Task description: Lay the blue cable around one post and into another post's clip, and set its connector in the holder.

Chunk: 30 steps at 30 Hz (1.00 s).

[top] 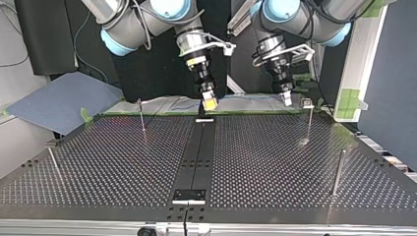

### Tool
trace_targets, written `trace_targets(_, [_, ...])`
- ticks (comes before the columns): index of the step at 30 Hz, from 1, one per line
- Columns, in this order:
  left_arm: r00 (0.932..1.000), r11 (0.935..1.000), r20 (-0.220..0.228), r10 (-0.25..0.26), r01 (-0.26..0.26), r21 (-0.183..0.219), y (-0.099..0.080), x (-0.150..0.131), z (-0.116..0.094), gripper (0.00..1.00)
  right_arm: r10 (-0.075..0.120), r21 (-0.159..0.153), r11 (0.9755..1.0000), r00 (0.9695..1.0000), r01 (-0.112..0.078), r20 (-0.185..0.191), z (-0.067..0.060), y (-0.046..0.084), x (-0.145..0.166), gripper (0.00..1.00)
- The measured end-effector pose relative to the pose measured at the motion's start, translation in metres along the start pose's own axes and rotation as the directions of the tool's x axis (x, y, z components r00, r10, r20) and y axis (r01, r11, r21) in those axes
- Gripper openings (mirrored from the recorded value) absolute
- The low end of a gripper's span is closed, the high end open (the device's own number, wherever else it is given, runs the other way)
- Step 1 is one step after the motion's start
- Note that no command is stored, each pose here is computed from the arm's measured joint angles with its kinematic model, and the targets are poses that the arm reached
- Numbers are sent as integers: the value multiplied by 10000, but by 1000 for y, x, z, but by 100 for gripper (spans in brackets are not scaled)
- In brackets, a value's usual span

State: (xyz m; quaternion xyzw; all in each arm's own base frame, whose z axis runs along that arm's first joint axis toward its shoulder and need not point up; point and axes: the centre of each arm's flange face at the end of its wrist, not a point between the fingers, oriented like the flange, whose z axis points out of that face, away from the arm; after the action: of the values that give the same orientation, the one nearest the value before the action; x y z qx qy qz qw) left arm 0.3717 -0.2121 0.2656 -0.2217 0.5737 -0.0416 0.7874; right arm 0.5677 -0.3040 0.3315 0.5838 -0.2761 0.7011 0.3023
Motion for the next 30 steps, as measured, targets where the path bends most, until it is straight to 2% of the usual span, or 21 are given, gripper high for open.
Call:
trace_targets(7, [9986,9976,377,-359,381,-584,3,-28,10,0,66,96,9999,9996,-63,-292,14,1,22,0])
trace_targets(13, [9961,9945,657,-596,649,-820,6,-51,19,0,141,434,9990,9973,-110,-726,28,-3,43,0])
trace_targets(18, [9932,9932,854,-790,858,-784,10,-71,30,0,183,703,9975,9952,-116,-957,37,-6,58,0])
trace_targets(24, [9835,9887,1247,-1307,1386,-568,11,-104,48,0,215,883,9960,9941,-122,-1060,44,-8,72,0])
trace_targets(30, [9720,9830,1590,-1733,1806,-327,14,-136,62,0,224,1138,9935,9938,-99,-1087,47,-11,80,0])
